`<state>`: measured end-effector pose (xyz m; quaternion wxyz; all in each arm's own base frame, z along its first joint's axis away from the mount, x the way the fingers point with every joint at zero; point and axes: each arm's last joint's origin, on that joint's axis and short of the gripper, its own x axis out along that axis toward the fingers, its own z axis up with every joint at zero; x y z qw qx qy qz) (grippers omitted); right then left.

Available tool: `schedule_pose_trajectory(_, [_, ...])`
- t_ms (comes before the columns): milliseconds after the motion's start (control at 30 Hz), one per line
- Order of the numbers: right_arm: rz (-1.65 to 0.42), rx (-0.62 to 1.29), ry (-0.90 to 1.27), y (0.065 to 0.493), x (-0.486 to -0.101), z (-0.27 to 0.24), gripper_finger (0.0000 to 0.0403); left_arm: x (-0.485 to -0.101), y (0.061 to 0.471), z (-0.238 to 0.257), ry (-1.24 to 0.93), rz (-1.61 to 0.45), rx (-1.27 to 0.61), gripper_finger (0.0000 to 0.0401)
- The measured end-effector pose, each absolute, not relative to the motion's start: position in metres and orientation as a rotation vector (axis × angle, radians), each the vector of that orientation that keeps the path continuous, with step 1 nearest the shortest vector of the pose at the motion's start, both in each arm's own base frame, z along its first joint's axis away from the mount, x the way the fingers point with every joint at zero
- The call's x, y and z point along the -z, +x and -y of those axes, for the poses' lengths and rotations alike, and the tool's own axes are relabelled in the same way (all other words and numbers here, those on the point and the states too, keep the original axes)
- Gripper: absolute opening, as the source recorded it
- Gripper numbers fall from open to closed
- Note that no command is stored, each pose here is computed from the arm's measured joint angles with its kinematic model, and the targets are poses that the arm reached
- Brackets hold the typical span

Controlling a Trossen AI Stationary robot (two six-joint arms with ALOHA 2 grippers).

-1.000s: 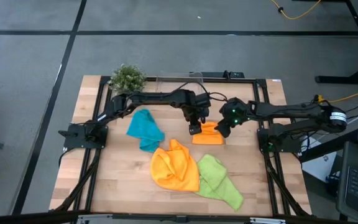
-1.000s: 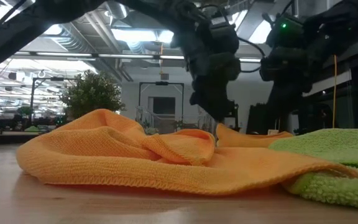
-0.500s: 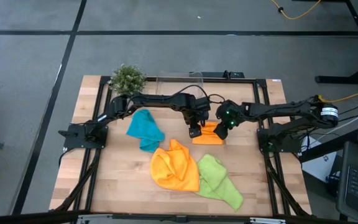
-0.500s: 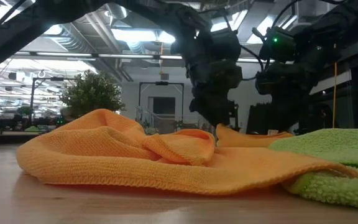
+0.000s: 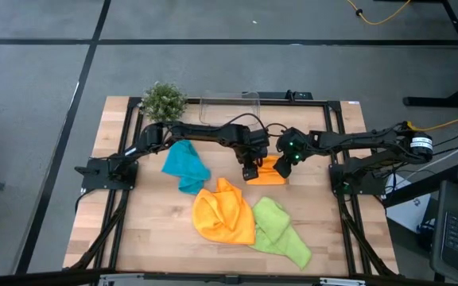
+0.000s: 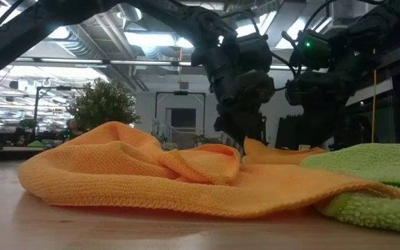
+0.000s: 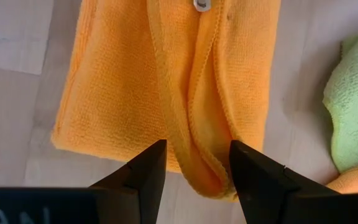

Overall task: Fold microfiber towels
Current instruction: Fold the top orange microfiber cloth

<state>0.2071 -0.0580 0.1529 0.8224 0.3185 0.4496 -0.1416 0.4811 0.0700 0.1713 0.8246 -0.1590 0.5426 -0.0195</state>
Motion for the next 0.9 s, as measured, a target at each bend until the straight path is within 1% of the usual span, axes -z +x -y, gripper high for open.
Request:
schedule_pose_trajectory(100, [-0.959,0.297,0.658,0.2070,-0.1528,0.0582,0.0205,-0.1714,0.4815,-0.0701,-0.336,-1.149,0.043,0.0166])
schedule_pose_trajectory(233, [-0.958,0.369,0.611,0.2061,-0.1522,0.0604,0.0205,-0.1719,0.4827,-0.0703,-0.333,-1.136,0.044,0.0159])
schedule_pose_trajectory(300, [-0.958,0.351,0.597,0.2064,-0.1524,0.0603,0.0205,-0.1719,0.4826,-0.0703,-0.332,-1.136,0.044,0.0156])
schedule_pose_trajectory(467, [-0.972,0.232,0.602,0.2068,-0.1527,0.0572,0.0205,-0.1719,0.4827,-0.0704,-0.332,-1.136,0.044,0.0154])
schedule_pose_trajectory(733, [-0.972,0.284,0.536,0.2063,-0.1523,0.0593,0.0205,-0.1719,0.4824,-0.0718,-0.333,-1.136,0.042,0.0154])
schedule_pose_trajectory(900, [-0.976,0.243,0.533,0.2072,-0.1517,0.0580,0.0205,-0.1719,0.4824,-0.0719,-0.333,-1.136,0.041,0.0154])
